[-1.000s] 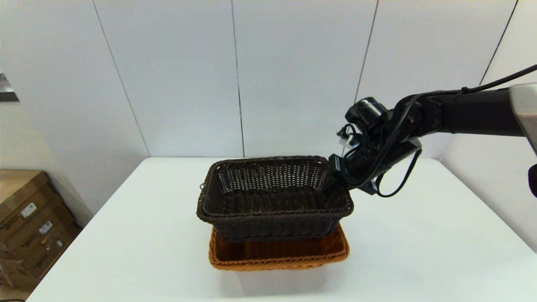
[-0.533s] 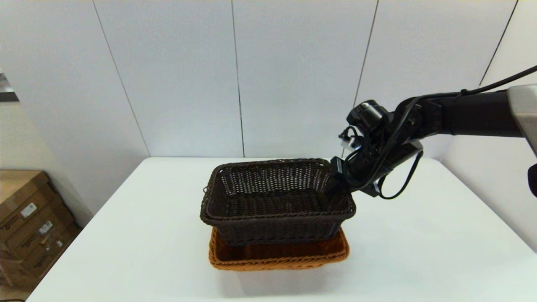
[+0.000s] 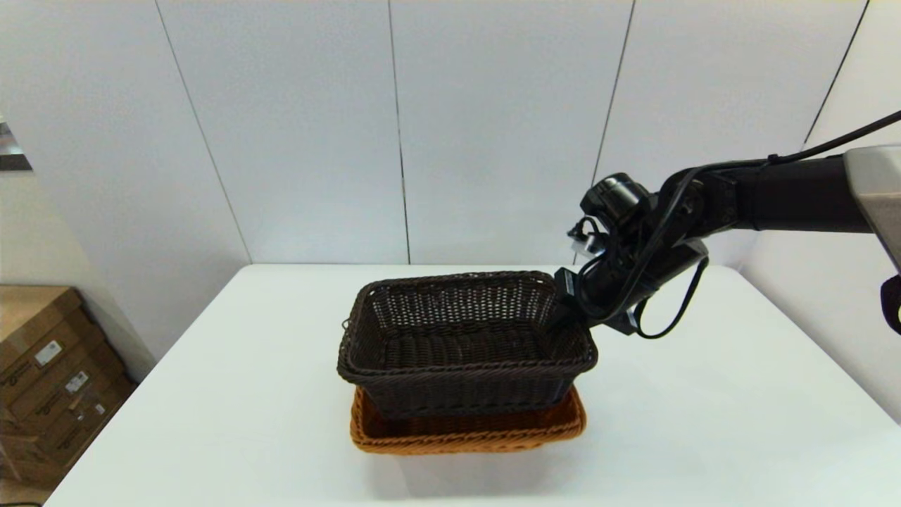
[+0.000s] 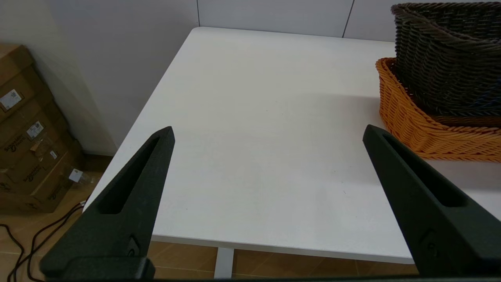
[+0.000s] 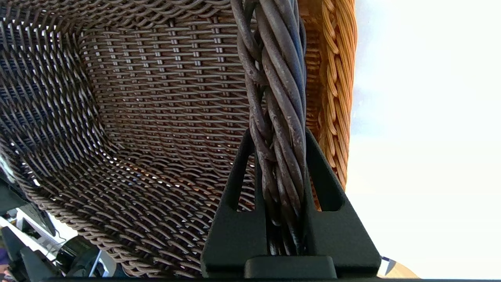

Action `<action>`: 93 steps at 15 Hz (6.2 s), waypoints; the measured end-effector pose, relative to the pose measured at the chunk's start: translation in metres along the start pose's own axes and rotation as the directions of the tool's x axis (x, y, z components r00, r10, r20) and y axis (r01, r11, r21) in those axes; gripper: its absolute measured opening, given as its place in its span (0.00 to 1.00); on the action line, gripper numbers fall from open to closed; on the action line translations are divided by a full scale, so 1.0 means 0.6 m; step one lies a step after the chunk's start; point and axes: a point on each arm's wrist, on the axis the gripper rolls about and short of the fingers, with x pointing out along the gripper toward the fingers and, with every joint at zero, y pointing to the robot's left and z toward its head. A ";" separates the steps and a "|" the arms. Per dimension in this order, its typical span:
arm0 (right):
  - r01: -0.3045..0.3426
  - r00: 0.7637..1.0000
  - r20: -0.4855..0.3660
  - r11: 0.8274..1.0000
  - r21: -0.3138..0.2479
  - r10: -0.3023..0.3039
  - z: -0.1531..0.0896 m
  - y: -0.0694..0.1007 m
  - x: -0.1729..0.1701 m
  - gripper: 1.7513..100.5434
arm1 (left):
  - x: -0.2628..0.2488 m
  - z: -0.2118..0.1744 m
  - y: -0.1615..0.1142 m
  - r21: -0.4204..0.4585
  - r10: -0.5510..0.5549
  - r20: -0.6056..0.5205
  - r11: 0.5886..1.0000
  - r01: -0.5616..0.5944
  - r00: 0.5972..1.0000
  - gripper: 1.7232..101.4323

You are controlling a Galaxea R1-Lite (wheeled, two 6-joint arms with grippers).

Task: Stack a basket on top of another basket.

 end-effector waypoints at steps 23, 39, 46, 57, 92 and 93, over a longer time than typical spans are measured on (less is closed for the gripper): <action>0.040 0.999 0.000 0.999 0.001 -0.040 0.005 -0.009 0.031 0.13 | 0.000 0.000 0.000 0.000 0.000 0.000 1.000 0.000 1.000 0.96; -0.011 0.992 0.127 1.000 -0.020 0.013 -0.002 0.000 -0.066 0.86 | 0.000 0.000 0.000 0.000 0.000 0.000 1.000 0.000 1.000 0.96; -0.053 0.970 0.232 0.996 -0.077 0.069 -0.065 0.020 -0.174 0.93 | 0.000 0.000 0.000 0.000 0.000 0.000 1.000 0.000 1.000 0.96; 0.103 0.822 0.569 0.990 -0.100 -0.028 -0.250 -0.016 -0.325 0.96 | 0.000 0.000 0.000 0.000 0.000 0.000 1.000 0.000 1.000 0.96; 0.197 0.271 0.935 0.964 0.180 -0.230 -0.661 -0.206 -0.322 0.96 | 0.000 0.000 0.000 0.000 0.000 0.001 1.000 0.000 1.000 0.96; 0.195 0.273 0.935 0.965 0.176 -0.226 -0.664 -0.208 -0.320 0.96 | 0.000 0.000 0.000 0.000 0.000 0.000 1.000 0.000 1.000 0.96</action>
